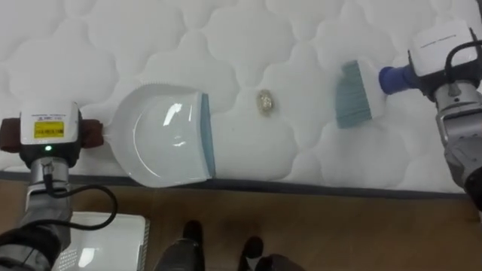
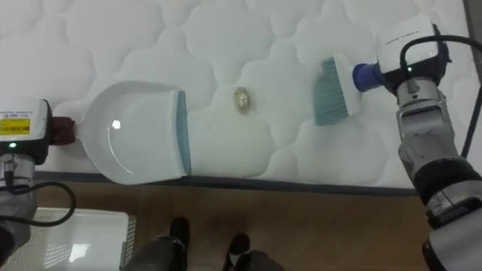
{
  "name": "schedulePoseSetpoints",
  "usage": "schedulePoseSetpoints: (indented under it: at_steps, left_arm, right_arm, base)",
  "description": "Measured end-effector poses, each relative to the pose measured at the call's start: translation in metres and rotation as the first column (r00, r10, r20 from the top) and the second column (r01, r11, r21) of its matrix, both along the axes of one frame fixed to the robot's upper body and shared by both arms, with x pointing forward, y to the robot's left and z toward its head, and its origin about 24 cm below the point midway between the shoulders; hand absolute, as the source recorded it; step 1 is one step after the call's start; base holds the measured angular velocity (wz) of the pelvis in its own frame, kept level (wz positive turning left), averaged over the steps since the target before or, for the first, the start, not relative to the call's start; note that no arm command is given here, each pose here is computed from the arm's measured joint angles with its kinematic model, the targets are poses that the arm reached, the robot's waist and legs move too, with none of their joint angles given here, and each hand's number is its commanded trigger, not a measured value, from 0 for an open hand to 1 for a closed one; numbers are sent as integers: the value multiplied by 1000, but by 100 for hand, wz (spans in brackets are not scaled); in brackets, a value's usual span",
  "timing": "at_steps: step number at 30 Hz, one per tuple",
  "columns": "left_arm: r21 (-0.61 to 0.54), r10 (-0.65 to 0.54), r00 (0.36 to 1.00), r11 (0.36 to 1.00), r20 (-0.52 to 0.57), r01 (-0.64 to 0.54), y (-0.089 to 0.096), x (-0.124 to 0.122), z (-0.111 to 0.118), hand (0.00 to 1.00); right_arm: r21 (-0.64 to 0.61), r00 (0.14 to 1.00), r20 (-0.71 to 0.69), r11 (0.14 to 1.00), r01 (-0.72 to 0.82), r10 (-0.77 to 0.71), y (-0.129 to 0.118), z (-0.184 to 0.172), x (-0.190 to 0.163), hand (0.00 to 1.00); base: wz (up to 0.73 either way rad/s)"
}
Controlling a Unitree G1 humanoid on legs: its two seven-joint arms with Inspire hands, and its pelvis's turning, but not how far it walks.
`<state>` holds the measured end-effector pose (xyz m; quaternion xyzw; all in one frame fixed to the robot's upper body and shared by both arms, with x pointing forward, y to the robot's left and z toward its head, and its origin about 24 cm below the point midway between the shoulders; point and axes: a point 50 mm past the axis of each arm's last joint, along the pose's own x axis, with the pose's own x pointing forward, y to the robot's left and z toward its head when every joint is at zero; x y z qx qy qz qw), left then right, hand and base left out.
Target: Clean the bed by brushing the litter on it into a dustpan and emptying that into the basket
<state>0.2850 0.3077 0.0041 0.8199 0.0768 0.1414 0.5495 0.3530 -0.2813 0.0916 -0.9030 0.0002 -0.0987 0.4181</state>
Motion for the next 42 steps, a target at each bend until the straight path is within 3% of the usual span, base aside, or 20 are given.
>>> schedulePoseSetpoints:
  at_steps: [9, 18, 26, 34, 42]
  left_arm:
    - [-8, 6, 1000, 1000, -23, -6, 1, -3, -4, 100]
    - [-35, -11, 1000, 999, -22, 11, -2, -2, -5, 100]
    - [-51, -35, 999, 998, -17, 34, -4, -1, -4, 100]
    - [-63, -46, 999, 997, -11, 45, -6, 0, -5, 100]
    - [-79, -61, 998, 995, -12, 60, -11, 0, -7, 100]
  right_arm:
    - [-3, 996, 4, 996, -85, 85, 27, 4, 5, 100]
    - [160, 987, -16, 974, -158, 162, 62, -5, 11, 100]
    - [179, 981, -42, 967, -180, 191, 70, -6, 12, 100]
    - [256, 944, -45, 917, -305, 327, 109, 3, 11, 100]
    - [317, 934, -80, 898, -307, 347, 117, 3, 10, 100]
  base:
    - [-3]
    - [4]
    - [0]
    - [3]
    - [2]
